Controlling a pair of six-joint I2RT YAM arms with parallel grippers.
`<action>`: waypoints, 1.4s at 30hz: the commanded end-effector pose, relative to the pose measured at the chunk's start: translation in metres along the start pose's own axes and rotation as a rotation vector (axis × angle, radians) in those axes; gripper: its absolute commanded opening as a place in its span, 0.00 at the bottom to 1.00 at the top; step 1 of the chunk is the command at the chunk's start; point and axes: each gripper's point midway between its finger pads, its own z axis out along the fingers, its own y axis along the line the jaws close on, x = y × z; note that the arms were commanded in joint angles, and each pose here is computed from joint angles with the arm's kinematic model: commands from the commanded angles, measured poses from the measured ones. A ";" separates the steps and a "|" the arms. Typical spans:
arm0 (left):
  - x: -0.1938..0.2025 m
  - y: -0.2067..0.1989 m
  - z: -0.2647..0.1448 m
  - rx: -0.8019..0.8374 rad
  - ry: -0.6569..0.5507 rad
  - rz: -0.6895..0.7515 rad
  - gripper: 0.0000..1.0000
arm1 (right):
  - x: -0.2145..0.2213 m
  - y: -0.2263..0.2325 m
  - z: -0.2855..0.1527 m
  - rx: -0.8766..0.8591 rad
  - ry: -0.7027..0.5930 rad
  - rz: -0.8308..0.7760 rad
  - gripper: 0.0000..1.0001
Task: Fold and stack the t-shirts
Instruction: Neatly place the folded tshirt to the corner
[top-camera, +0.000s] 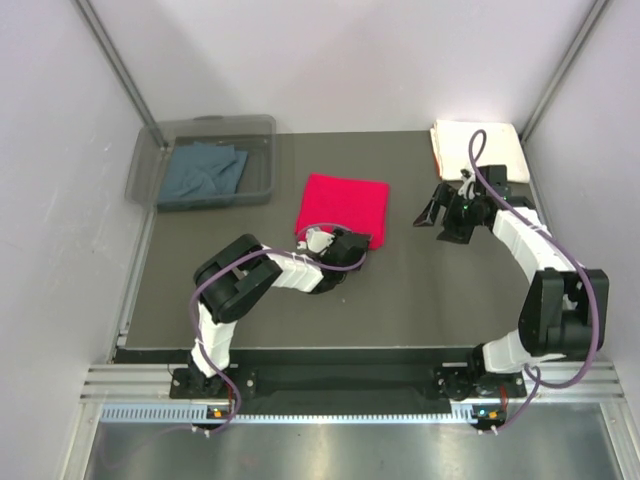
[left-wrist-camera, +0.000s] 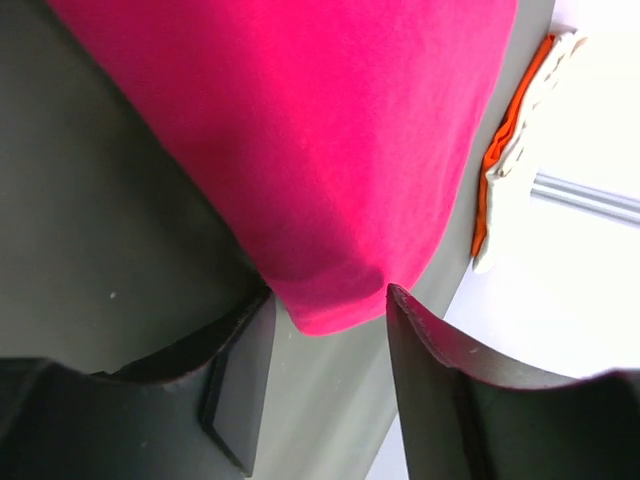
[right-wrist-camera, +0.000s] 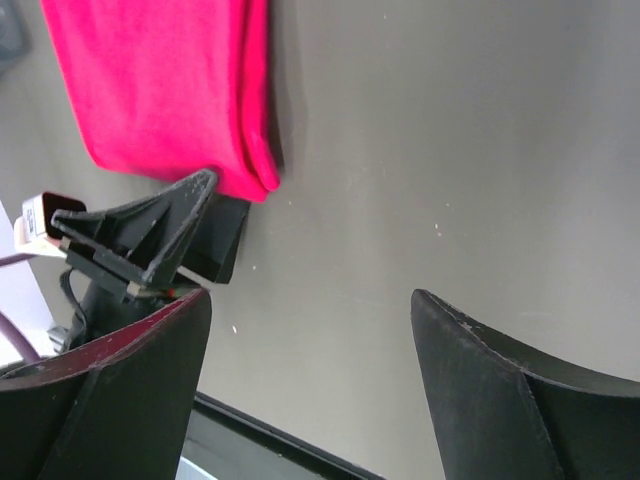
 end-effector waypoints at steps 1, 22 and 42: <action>-0.010 0.033 0.006 -0.113 -0.055 0.006 0.53 | -0.028 0.020 0.004 -0.053 -0.041 -0.026 0.82; -0.033 -0.025 -0.022 -0.010 0.086 -0.087 0.00 | -0.011 0.072 0.109 -0.452 0.193 -0.034 0.99; -0.034 -0.066 -0.046 0.059 0.167 -0.112 0.00 | 0.006 0.096 0.159 -0.419 0.218 0.181 0.95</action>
